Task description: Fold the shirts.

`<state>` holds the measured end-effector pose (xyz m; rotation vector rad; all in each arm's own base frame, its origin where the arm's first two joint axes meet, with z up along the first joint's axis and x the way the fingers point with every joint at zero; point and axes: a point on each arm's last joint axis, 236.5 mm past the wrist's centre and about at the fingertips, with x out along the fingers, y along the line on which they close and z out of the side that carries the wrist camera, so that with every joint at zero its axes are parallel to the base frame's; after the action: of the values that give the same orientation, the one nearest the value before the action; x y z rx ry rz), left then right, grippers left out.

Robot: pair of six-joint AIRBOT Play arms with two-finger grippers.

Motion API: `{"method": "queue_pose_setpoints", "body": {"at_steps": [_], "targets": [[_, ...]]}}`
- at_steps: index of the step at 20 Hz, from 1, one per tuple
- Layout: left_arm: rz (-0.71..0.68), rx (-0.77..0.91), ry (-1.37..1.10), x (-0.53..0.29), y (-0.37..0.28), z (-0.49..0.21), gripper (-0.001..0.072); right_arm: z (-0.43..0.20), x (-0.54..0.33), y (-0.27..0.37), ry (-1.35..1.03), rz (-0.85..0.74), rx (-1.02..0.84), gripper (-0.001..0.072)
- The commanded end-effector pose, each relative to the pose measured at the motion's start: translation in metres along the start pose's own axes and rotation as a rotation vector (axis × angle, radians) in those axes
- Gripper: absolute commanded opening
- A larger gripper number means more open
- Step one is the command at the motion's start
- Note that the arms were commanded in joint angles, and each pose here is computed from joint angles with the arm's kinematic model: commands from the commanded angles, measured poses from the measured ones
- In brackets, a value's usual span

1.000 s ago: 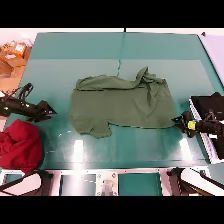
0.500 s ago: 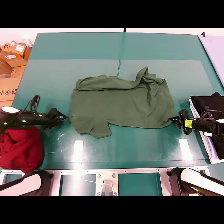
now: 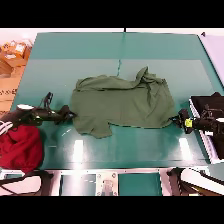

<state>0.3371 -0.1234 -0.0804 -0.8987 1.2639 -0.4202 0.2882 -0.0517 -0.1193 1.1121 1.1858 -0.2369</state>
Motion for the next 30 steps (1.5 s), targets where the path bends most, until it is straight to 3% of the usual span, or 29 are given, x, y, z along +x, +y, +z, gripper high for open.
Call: {"method": "queue_pose_setpoints", "body": {"at_steps": [1, 4, 8, 12, 16, 19, 23, 30], "targets": [[-0.007, 0.090, 0.049, -0.039, -0.030, 0.006, 0.0023, 0.008, -0.031, 0.045, 0.008, 0.090, -0.089, 0.0017], [-0.022, 0.322, -0.087, -0.105, -0.109, 0.033, 0.0023, 0.030, -0.106, 0.119, -0.109, 0.184, -0.239, 0.0016], [-0.066, 0.714, -0.442, -0.232, -0.264, 0.031, 0.0023, 0.032, -0.268, 0.238, -0.500, 0.321, -0.497, 0.0017], [-0.109, 1.089, -0.826, -0.361, -0.400, -0.047, 0.0024, -0.031, -0.449, 0.328, -1.008, 0.484, -0.722, 0.0017], [-0.161, 1.236, -1.013, -0.427, -0.463, -0.118, 0.0025, -0.101, -0.552, 0.360, -1.313, 0.599, -0.838, 0.0017], [-0.132, 1.232, -1.081, -0.444, -0.468, -0.122, 0.0024, -0.104, -0.567, 0.359, -1.377, 0.565, -0.852, 0.0017], [-0.039, 1.045, -1.010, -0.423, -0.431, -0.058, 0.0024, -0.047, -0.519, 0.348, -1.235, 0.479, -0.791, 0.0017], [-0.020, 0.637, -0.532, -0.246, -0.271, 0.093, 0.0024, 0.072, -0.281, 0.300, -0.655, 0.367, -0.603, 0.0017]]}}
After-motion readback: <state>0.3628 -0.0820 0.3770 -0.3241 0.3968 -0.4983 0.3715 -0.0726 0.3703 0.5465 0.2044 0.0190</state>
